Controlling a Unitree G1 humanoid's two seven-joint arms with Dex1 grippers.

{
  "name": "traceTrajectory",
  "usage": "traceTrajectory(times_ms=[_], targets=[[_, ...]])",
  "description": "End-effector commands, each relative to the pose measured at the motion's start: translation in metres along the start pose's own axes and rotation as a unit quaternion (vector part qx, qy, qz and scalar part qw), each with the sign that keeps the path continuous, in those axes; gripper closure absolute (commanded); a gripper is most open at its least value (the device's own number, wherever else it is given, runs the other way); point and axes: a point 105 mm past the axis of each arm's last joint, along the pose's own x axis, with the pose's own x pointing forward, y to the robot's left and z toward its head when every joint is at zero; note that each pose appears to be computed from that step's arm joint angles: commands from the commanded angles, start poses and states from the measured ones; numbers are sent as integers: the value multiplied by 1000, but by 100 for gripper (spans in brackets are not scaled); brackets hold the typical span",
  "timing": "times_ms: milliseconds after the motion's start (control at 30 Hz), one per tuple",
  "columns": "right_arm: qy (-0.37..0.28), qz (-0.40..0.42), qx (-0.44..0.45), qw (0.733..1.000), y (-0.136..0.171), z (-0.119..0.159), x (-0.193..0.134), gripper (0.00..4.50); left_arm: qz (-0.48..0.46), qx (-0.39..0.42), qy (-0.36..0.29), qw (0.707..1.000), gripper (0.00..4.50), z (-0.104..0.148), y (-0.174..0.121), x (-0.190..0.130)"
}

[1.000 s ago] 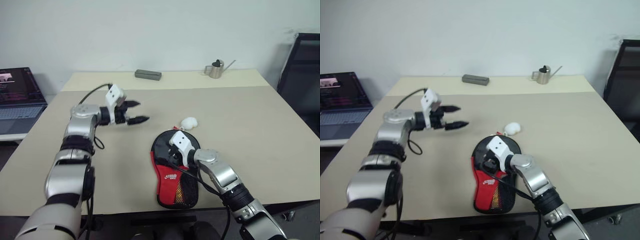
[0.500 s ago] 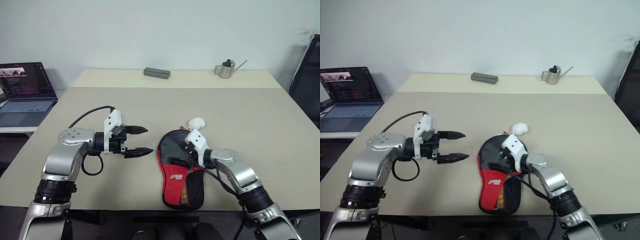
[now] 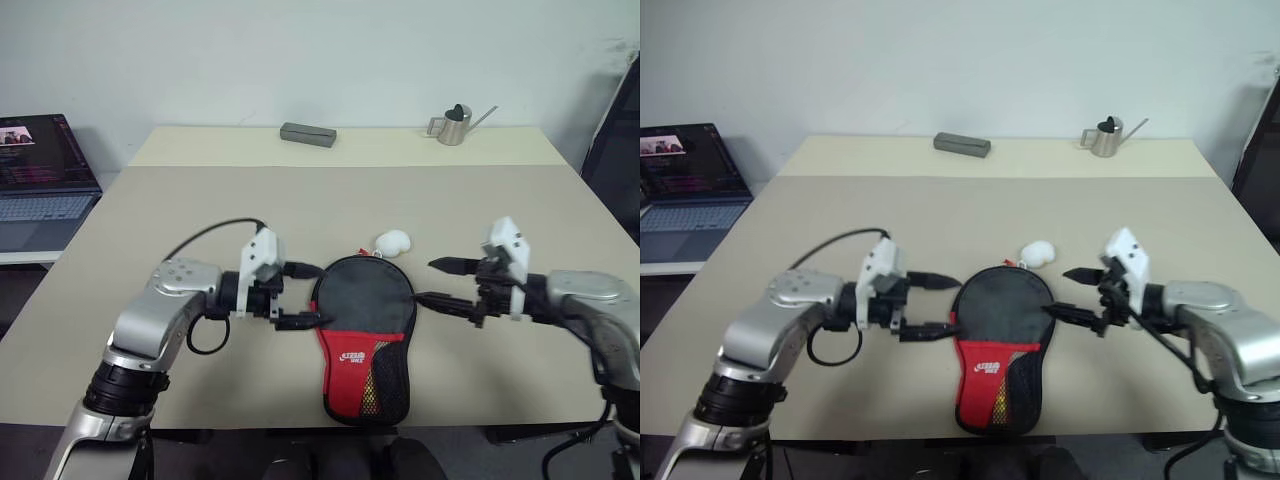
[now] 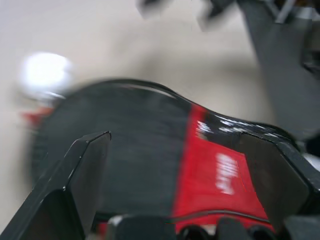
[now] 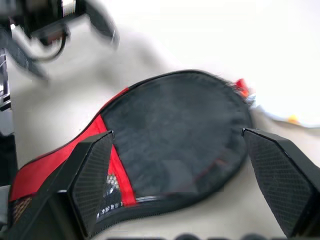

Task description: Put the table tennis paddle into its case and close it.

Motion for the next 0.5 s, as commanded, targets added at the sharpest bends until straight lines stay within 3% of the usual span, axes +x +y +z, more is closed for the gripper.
traceTrajectory(times_ms=[33,233,500], targets=[[-3,4,-15,1000,5,5,-8,0,-19,23,2,1000,4,0,-5,15],[-32,-2,-5,999,6,11,3,0,-16,17,-9,1000,4,-6,6,41],[-30,5,-2,1000,12,6,13,0,-42,58,19,997,4,-27,-3,78]])
